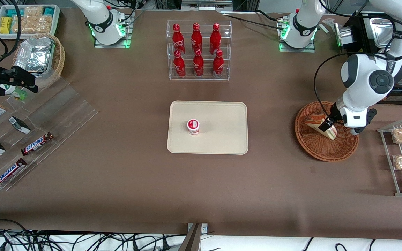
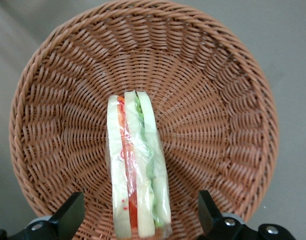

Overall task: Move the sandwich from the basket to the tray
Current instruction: 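Lower the left gripper around the sandwich and close it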

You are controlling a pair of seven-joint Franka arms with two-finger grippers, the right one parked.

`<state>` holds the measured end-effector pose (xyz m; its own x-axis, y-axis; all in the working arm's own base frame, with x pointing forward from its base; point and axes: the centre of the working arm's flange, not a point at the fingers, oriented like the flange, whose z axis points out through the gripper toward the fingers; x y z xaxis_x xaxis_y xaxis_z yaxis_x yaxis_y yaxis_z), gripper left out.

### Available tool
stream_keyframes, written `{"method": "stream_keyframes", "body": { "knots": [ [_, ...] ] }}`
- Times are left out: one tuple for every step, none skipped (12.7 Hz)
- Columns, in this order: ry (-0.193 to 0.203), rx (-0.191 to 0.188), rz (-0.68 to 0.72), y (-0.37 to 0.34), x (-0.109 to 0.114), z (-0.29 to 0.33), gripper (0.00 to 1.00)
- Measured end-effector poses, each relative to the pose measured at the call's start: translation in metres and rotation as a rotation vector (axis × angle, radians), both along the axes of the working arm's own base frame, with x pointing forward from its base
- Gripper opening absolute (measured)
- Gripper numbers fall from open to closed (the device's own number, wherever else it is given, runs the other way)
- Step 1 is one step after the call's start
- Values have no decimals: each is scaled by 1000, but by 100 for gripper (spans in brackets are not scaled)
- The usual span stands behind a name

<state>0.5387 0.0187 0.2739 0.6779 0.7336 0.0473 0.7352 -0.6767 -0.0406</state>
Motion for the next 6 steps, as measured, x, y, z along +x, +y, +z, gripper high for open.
{"method": "stream_keyframes", "body": {
  "knots": [
    [-5, 12, 2, 0, -2, -10, 100],
    [-12, 18, 9, -1, -4, -20, 100],
    [-13, 18, 15, -2, -7, -30, 100],
    [-12, 18, 20, -3, -8, -38, 100],
    [-12, 16, 22, -3, -9, -43, 100],
    [-13, 14, 24, -3, -9, -47, 100]
  ]
}}
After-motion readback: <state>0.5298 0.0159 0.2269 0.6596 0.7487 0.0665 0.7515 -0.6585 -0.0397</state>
